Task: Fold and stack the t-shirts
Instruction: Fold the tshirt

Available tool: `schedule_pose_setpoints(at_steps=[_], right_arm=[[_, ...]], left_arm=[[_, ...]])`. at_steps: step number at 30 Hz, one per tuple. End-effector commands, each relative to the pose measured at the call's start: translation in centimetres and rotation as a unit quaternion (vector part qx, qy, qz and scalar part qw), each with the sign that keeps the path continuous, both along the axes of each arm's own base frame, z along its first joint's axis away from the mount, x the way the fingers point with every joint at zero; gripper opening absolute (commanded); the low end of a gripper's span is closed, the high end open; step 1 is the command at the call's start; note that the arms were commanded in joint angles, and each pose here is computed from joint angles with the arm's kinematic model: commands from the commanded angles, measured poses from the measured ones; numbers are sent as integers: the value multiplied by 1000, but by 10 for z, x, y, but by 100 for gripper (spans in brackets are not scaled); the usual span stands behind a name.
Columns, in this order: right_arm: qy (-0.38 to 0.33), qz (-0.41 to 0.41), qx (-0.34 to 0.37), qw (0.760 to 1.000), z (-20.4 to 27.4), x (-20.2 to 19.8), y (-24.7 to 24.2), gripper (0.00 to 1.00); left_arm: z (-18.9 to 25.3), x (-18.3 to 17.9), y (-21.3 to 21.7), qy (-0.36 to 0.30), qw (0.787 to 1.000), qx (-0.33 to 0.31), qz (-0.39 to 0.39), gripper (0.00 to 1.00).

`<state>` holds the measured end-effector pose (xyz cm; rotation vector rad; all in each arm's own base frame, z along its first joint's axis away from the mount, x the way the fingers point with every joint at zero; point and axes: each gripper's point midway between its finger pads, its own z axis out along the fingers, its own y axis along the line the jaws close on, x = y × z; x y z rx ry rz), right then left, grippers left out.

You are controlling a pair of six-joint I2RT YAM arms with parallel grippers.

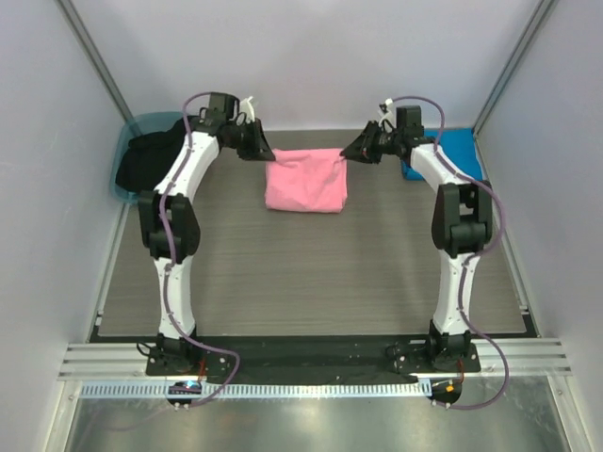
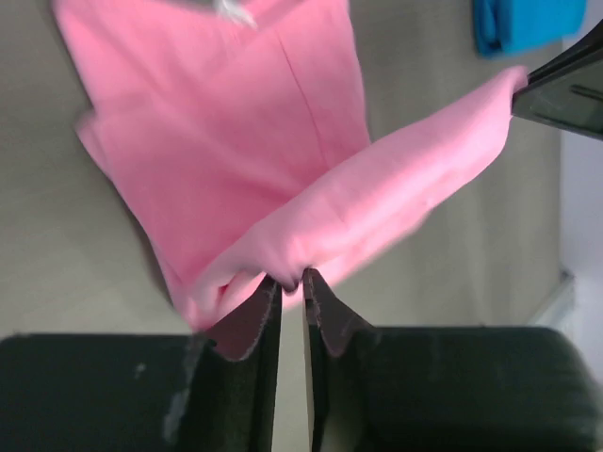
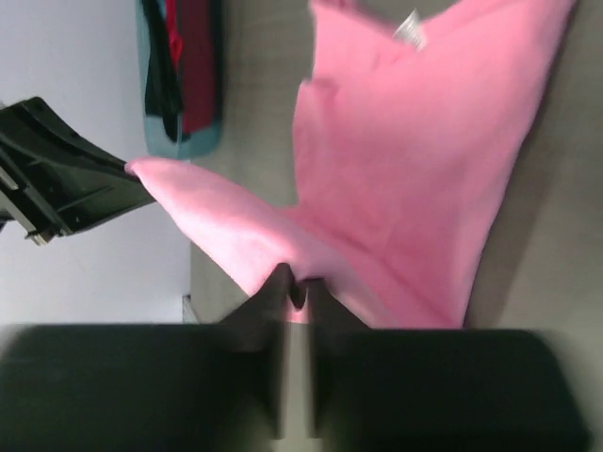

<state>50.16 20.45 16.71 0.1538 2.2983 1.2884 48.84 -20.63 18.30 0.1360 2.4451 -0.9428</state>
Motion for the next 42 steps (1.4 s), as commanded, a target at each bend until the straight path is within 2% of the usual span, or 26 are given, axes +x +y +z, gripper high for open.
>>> schedule_pose_setpoints(at_steps=[1, 2, 3, 4, 6, 9, 14, 15, 18, 22, 25, 30, 35, 42], right_arm=[[-80, -16, 10, 997, 14, 68, -1, 29], [-85, -15, 9, 996, 4, 79, 1, 42], [-82, -17, 2, 997, -18, 91, 2, 62], [-108, -19, -4, 994, -8, 101, 2, 70], [-119, -15, -11, 993, -8, 103, 0, 71], [-115, -8, -18, 993, -9, 89, -13, 72], [-51, 3, -38, 998, -50, 56, -29, 74], [-41, 6, -36, 999, -57, 52, -28, 75], [-8, 11, -30, 999, -75, 40, -28, 76], [5, 11, -38, 999, -90, 37, -29, 76], [-8, 5, -49, 999, -92, 48, -31, 76], [-29, -6, -61, 998, -99, 73, -34, 76], [-29, -2, -69, 997, -117, 81, -28, 73], [-19, 0, -75, 997, -139, 84, -27, 69]], left_arm=[[2, 63, 10, -91, 995, 44, 25, 17], [-1, 77, 13, -105, 992, 58, 38, 29], [-6, 86, 15, -115, 989, 76, 49, 46], [-20, 96, 21, -119, 986, 103, 60, 49], [-11, 103, 22, -140, 981, 117, 65, 53], [-10, 97, 23, -135, 982, 113, 64, 54], [-5, 67, -4, -96, 995, 35, 4, 50], [-9, 51, -19, -73, 997, -5, -35, 49], [-22, 18, -40, -4, 994, -75, -83, 47], [-49, 3, -35, 39, 994, -68, -73, 41], [-53, 17, -24, 27, 997, -49, -56, 43], [-39, 59, -2, -38, 999, -18, -26, 47], [-56, 78, 14, -40, 999, -1, -1, 50], [-77, 90, 18, -35, 999, -24, 0, 47]])
